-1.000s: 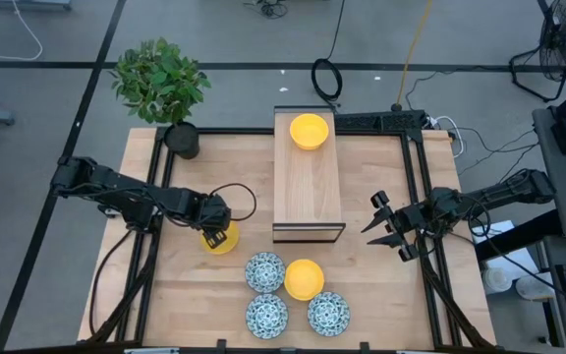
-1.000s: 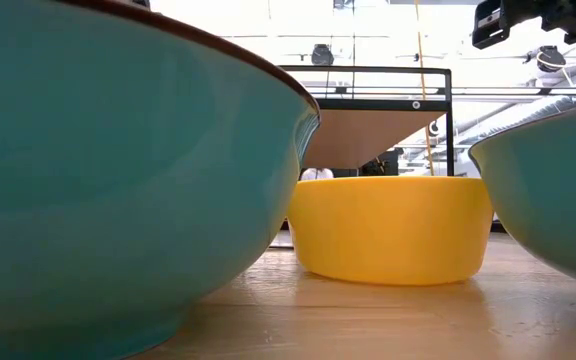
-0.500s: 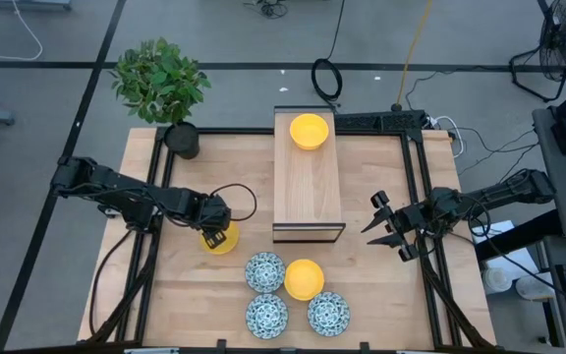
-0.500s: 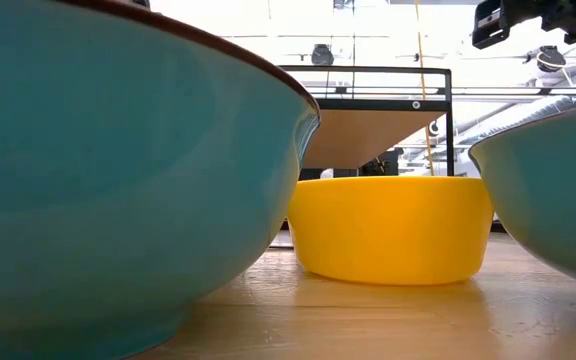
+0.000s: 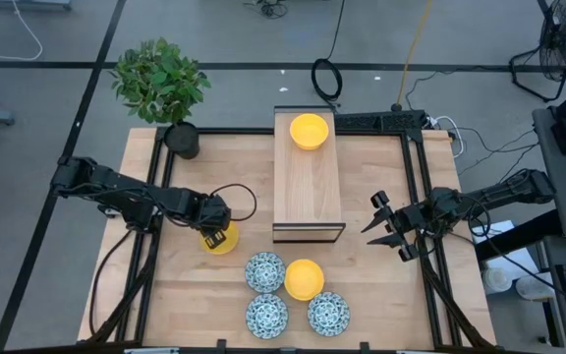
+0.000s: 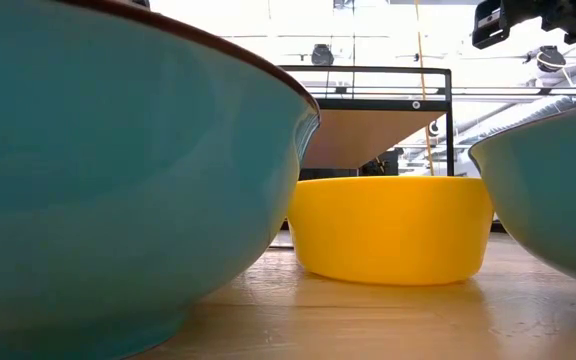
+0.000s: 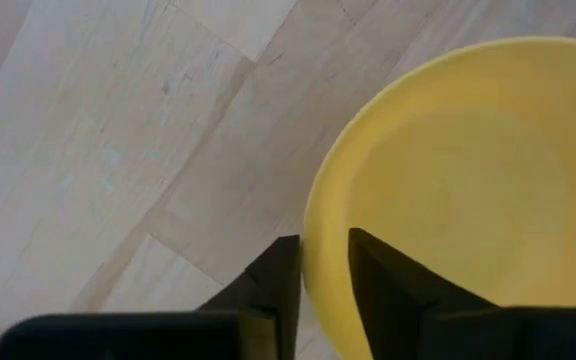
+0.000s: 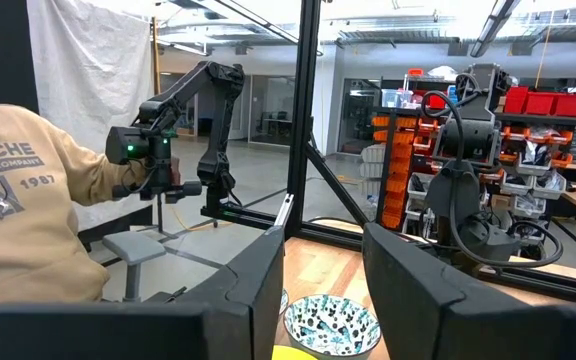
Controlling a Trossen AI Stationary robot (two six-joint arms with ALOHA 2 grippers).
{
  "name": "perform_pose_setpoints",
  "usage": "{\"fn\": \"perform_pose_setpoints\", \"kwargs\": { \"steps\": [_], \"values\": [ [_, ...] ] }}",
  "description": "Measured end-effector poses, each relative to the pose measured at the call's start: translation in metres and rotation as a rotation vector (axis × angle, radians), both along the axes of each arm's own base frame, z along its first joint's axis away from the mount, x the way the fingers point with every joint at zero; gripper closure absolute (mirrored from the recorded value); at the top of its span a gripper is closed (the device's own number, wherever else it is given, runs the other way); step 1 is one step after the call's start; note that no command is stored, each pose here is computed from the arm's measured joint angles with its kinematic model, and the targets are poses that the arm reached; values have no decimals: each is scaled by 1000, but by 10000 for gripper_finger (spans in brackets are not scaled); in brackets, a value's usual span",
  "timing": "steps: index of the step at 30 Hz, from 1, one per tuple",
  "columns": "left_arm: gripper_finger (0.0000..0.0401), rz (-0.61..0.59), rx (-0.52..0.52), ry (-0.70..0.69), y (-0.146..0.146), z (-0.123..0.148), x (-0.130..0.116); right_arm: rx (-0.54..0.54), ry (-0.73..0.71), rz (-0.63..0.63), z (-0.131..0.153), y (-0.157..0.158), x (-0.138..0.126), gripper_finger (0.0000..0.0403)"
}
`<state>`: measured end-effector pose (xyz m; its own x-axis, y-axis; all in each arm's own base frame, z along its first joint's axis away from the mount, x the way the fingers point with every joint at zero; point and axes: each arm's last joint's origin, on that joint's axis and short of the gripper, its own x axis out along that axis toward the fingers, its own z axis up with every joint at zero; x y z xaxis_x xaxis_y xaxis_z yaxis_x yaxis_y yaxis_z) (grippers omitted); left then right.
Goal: Pick & Place Mini bowls
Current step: Stack the left yellow bowl on top of the yellow bowl on the shelf
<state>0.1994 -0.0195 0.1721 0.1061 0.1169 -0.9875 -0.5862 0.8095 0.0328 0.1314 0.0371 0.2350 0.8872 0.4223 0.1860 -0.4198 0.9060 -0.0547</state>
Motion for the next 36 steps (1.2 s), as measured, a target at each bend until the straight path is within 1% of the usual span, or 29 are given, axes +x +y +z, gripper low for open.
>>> {"fn": "perform_pose_setpoints", "kwargs": {
  "steps": [7,14,17,22,25,36],
  "values": [
    [361,0,0,-2,0,0,0,0,0,0,0,0,0,277],
    [389,3,-1,-7,0,0,0,0,0,0,0,0,0,277],
    [387,4,-1,-8,0,0,0,0,0,0,0,0,0,277],
    [360,3,1,-5,0,0,0,0,0,0,0,0,0,277],
    [352,3,2,-4,0,0,0,0,0,0,0,0,0,277],
    [350,4,2,-4,0,0,0,0,0,0,0,0,0,277]
  ]
}}
